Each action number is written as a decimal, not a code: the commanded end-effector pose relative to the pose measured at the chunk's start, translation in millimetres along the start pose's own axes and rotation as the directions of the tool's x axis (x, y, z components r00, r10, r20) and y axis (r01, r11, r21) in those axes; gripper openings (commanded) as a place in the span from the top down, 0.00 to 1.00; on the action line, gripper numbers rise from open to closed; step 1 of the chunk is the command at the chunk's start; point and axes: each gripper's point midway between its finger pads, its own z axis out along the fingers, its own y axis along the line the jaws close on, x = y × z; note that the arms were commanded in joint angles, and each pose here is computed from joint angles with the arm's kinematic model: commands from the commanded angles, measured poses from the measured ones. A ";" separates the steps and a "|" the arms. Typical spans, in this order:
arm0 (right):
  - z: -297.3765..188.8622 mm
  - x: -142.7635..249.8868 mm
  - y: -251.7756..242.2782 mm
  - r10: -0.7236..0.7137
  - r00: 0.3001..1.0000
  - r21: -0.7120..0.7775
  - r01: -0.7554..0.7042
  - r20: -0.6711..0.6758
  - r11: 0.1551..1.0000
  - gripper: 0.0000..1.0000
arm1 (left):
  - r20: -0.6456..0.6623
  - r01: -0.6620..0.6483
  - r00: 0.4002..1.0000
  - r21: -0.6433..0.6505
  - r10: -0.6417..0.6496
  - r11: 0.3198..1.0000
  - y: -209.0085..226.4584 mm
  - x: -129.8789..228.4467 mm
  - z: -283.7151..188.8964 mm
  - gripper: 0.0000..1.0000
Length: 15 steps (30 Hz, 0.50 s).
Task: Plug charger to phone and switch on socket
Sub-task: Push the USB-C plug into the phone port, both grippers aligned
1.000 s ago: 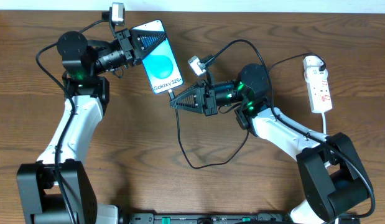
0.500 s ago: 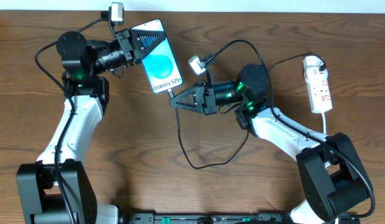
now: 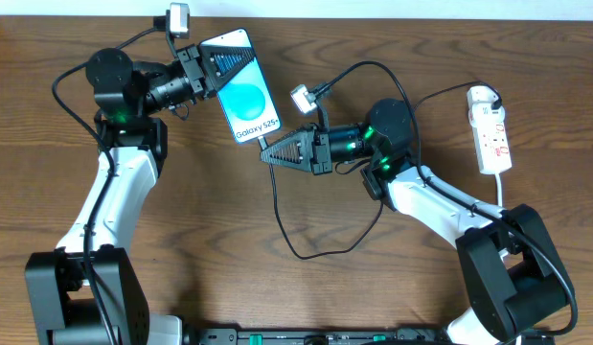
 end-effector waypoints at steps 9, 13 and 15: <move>-6.4 -39.9 -1.0 -0.030 0.978 0.060 0.018 0.205 0.998 0.99 | -0.093 -0.047 0.994 0.048 0.051 0.998 -21.2 14.8 0.3 0.93; -6.3 -43.1 -2.2 -0.018 0.974 0.066 0.003 0.227 0.998 0.99 | -0.099 -0.050 0.994 0.052 0.055 0.997 -22.1 16.9 2.8 0.92; -7.0 -45.6 -3.2 -0.009 0.970 0.069 -0.008 0.242 0.998 0.99 | -0.106 -0.072 0.991 0.059 0.078 0.996 -23.2 19.5 5.5 0.93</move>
